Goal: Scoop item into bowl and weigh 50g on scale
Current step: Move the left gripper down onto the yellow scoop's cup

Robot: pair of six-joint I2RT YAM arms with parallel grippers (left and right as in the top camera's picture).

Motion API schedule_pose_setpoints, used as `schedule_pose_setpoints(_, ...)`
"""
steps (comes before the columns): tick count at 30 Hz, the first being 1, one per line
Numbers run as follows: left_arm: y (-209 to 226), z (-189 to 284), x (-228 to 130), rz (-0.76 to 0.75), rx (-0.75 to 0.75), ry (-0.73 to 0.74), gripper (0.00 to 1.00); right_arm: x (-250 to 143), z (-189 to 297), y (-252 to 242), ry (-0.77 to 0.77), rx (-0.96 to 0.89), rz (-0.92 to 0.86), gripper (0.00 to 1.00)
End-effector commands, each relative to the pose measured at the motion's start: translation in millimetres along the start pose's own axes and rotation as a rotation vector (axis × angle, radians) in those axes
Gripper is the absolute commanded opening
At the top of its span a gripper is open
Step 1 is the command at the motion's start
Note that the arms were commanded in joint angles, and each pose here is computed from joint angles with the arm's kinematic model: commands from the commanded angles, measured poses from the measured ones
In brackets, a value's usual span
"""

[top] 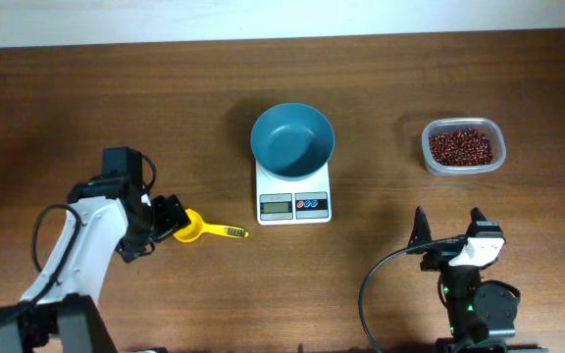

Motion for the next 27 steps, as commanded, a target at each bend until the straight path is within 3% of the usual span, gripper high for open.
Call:
schedule_pose_setpoints(1,4,-11,1,0.014,0.03,0.02,0.91,-2,0,-1,0.005,-0.011,-0.003,0.99)
schedule_pose_setpoints(6,0,-20,8,0.014,0.025,0.012,0.75,-2,0,-1,0.005,-0.011,-0.003,0.99)
schedule_pose_setpoints(20,-10,-23,6,-0.021,0.017,0.004,0.76,-2,0,-1,0.005,-0.011,-0.003,0.99)
schedule_pose_setpoints(27,-14,-43,2,-0.042,0.043,0.045,0.67,-2,0,-1,0.005,-0.011,-0.003,0.99)
Point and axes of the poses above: each gripper's point midway between its finger pads, its own z axis back along the fingers, its own y axis along the line the jaws close on, x = y × z, the point moved 4 cm from there along z, back along the fingers, and after that the axes turned 7 degrees about z, right-handed, at the moved point
